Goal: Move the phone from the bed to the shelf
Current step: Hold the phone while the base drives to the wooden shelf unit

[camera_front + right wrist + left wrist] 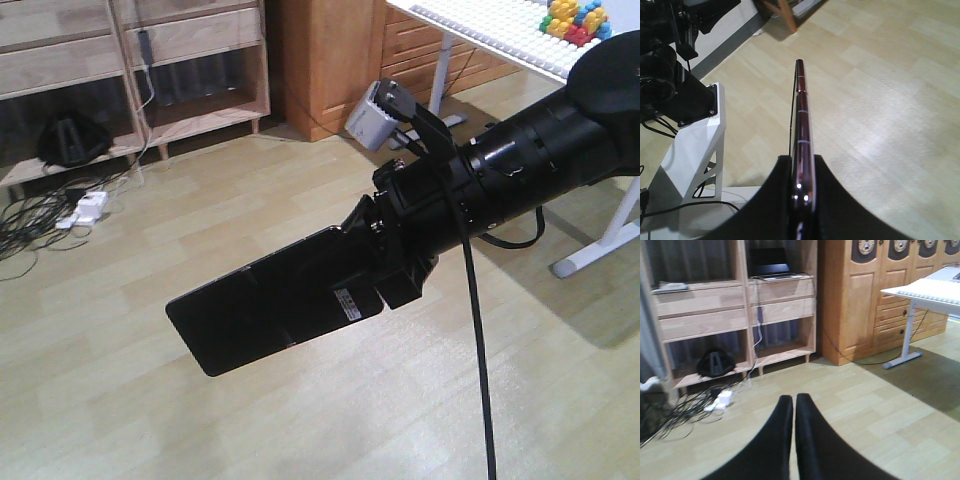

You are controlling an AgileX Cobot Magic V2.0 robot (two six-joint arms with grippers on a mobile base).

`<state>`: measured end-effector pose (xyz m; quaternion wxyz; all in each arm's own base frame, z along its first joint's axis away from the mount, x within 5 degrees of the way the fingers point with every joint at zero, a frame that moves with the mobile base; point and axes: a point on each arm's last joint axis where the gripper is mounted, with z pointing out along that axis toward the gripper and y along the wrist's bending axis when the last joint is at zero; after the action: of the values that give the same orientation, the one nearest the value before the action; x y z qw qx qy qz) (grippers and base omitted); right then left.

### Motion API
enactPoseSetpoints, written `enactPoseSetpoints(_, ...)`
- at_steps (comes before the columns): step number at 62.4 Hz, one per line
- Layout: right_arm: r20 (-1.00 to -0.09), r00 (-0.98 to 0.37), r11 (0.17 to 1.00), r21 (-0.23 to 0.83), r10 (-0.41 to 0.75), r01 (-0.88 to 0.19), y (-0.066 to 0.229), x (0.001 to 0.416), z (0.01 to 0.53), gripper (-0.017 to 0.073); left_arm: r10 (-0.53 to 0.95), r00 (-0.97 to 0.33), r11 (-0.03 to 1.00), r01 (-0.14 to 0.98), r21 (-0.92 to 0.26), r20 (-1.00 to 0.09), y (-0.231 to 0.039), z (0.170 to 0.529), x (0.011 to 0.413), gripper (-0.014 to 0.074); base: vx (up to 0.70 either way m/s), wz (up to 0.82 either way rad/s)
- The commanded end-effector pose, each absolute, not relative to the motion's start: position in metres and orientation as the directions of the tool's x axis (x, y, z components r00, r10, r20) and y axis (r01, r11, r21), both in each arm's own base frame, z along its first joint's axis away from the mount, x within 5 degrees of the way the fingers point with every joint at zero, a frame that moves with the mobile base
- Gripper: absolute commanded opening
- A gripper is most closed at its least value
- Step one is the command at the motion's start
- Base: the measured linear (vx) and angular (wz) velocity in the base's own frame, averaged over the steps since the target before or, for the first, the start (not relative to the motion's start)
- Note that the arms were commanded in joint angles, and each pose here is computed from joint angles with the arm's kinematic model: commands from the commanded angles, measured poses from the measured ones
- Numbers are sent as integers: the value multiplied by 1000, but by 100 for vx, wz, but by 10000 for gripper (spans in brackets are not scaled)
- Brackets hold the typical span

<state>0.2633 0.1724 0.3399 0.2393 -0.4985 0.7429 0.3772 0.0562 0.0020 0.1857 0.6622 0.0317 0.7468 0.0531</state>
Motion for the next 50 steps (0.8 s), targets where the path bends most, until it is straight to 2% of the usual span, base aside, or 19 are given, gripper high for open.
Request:
enactPoseSetpoints(1, -782, -357, 147, 330, -510, -932, 172, 249, 365, -3, 107, -14, 994, -34, 108, -994, 2, 200, 55, 1, 52, -24)
enactPoseSetpoints(50, -782, -357, 147, 330, -510, -932, 172, 249, 365, -3, 107, -14, 994, -34, 108, -994, 2, 200, 55, 1, 52, -14)
